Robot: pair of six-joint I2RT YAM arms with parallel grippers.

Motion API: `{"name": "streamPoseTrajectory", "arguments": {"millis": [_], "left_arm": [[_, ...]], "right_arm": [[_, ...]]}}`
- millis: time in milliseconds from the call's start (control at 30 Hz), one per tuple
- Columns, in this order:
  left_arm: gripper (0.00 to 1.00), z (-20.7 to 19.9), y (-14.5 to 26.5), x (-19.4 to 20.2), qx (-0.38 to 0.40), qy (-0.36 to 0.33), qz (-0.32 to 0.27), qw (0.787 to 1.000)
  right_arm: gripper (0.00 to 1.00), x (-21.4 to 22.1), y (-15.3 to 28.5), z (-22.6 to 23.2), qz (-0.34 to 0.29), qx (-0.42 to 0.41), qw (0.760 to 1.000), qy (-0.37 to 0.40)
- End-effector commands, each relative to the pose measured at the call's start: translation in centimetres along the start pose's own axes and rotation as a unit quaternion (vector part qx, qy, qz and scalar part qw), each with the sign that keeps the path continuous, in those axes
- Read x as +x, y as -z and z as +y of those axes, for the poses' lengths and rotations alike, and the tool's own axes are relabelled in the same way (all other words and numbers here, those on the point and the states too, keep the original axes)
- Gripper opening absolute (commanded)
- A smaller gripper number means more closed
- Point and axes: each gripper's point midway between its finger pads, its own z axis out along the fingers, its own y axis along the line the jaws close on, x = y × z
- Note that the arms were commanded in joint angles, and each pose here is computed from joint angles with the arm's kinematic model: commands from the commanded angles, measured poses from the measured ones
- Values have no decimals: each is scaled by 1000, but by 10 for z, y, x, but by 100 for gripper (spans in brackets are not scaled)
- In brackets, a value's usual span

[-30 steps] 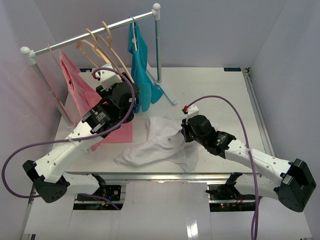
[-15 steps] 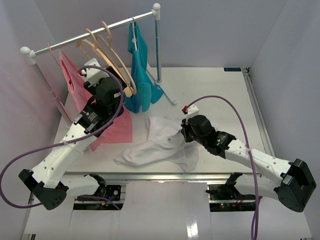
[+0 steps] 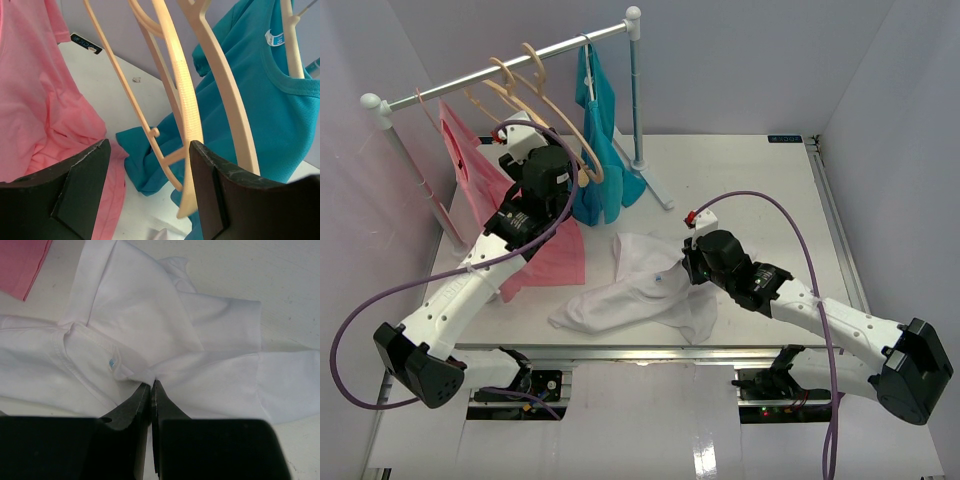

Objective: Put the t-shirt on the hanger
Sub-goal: Pick up the hanger from the clothesline.

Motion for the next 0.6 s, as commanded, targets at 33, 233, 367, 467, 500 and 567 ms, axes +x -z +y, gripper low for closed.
{"name": "streamPoseTrajectory", "arguments": {"millis": [33,233,367,467,500,567], "left_arm": [[75,-5,-10,-7,2,-2,-8,1000],[77,-11,-9,-15,17,5,-10,1000],[77,-11,-2,-19,30,17,-6,999],[77,-11,3,-22,42,18,-4,999],[77,-11,5,-23,47,15,-3,999],[78,-11,7,-25,52,13,-2,999]], "right_arm": [[8,-10,3,4,-21,-12,1000,6],[8,-10,3,5,-19,-15,1000,8],[8,-9,1,5,-17,-14,1000,8],[8,-7,0,6,-13,-16,1000,11],[8,-7,0,6,-11,-16,1000,11],[8,-6,-1,6,-10,-15,1000,11]]}}
